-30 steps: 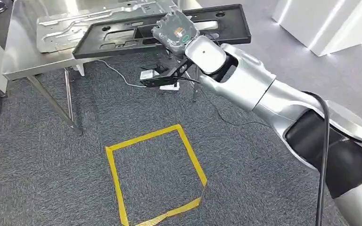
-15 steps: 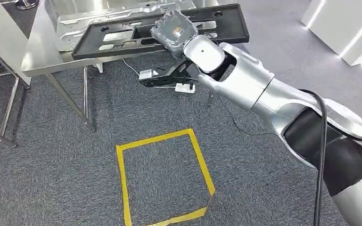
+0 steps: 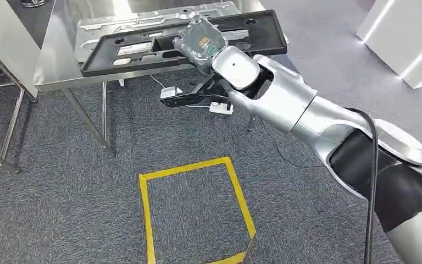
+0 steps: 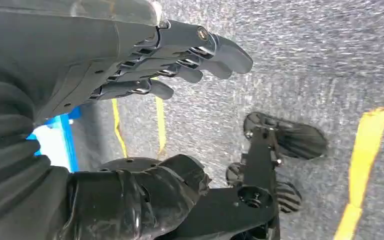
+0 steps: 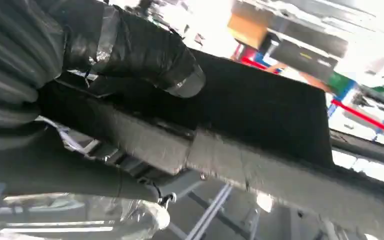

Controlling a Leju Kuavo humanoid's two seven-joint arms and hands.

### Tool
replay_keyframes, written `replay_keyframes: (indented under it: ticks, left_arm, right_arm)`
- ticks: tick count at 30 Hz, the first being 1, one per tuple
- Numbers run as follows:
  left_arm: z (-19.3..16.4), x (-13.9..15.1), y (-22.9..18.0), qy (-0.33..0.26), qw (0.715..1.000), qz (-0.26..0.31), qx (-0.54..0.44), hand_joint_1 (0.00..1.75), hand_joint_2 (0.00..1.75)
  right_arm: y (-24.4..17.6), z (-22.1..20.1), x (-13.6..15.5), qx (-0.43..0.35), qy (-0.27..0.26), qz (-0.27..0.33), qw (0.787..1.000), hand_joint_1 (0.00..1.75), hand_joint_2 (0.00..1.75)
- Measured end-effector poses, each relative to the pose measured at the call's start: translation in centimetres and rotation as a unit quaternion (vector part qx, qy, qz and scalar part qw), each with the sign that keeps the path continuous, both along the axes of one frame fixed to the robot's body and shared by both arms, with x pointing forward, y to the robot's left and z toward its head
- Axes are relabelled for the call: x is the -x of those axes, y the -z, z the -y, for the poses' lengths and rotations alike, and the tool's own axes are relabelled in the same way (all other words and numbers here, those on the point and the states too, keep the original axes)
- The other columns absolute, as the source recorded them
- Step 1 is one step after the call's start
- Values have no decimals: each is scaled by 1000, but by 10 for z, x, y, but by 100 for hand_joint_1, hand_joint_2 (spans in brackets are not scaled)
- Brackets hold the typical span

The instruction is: Take the parts from the cabinet and place them on the table.

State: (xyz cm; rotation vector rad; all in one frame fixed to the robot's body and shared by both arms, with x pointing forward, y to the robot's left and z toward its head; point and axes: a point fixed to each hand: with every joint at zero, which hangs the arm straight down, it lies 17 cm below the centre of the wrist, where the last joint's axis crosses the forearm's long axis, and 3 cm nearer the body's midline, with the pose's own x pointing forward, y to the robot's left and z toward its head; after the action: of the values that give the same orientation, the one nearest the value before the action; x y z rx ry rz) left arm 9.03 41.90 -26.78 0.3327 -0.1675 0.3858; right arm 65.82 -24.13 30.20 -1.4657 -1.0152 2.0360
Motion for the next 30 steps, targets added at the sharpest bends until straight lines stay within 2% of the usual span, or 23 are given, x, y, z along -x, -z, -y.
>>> replay_keyframes:
  ticks: [5,16,21,30]
  left_arm:
    - [1,-1,0,-1,1000,0,3,0,175]
    - [-2,2,0,-9,1000,1,9,0,175]
    - [-6,6,0,-12,1000,-7,5,0,175]
    - [-8,6,-1,-12,1000,-7,3,0,175]
  right_arm:
    - [-11,0,-2,0,-1,10,1000,175,175]
    - [-6,-29,0,-4,-22,14,1000,175,175]
    - [-38,-22,-6,2,-12,40,999,175,175]
    - [-57,17,-12,13,34,48,998,175,175]
